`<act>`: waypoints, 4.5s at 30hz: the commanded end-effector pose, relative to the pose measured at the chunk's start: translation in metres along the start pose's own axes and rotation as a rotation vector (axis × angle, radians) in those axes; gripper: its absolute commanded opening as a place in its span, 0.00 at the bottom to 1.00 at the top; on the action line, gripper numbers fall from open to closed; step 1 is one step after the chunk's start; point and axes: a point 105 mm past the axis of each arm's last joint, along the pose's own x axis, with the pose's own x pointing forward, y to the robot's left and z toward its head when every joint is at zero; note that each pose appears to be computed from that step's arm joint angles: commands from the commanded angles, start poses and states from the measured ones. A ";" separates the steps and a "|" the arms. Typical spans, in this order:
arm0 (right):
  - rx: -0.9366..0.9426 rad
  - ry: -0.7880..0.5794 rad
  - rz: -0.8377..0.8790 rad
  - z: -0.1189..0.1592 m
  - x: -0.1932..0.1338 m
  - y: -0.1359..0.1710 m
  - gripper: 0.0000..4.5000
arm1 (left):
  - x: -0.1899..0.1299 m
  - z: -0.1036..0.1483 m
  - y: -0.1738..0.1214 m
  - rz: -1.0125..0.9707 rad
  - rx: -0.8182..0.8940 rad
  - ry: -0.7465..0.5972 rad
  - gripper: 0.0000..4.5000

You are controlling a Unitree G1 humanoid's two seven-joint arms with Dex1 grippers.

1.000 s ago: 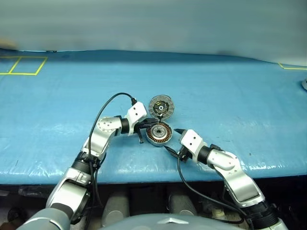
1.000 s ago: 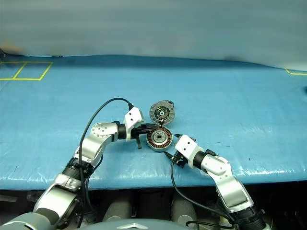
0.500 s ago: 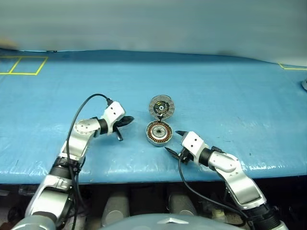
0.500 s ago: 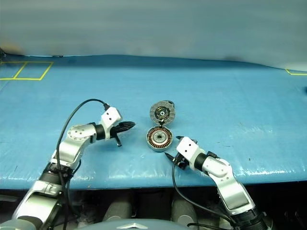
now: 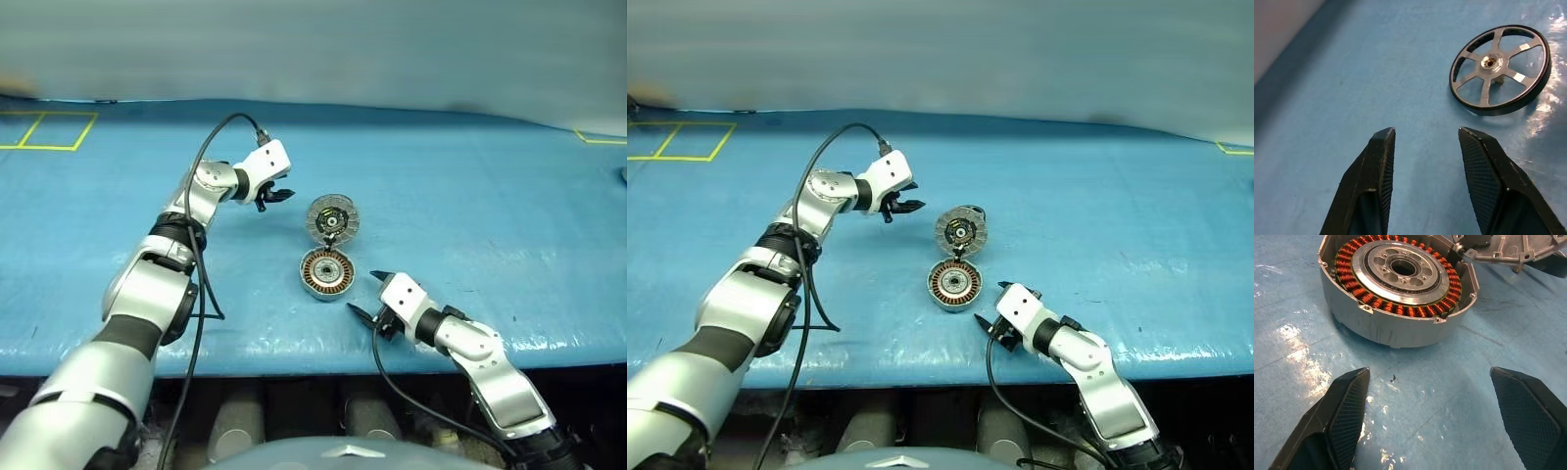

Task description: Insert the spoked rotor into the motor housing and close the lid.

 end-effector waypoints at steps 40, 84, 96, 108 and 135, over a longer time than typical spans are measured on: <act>0.022 0.022 -0.296 0.002 -0.037 -0.001 0.92 | 0.028 0.008 -0.002 0.114 0.181 0.134 0.49; -0.122 0.039 0.117 0.140 0.106 -0.170 0.92 | -0.049 -0.035 -0.168 0.065 -0.473 -0.467 0.49; -0.207 0.148 0.157 0.103 0.126 -0.141 0.92 | -0.056 -0.041 -0.188 0.116 -0.516 -0.440 0.49; -0.118 0.155 0.132 0.082 0.138 -0.124 0.92 | -0.063 -0.050 -0.200 0.113 -0.534 -0.378 0.49; -0.282 0.184 0.175 0.074 0.144 -0.109 0.57 | -0.059 -0.056 -0.198 0.124 -0.543 -0.360 0.50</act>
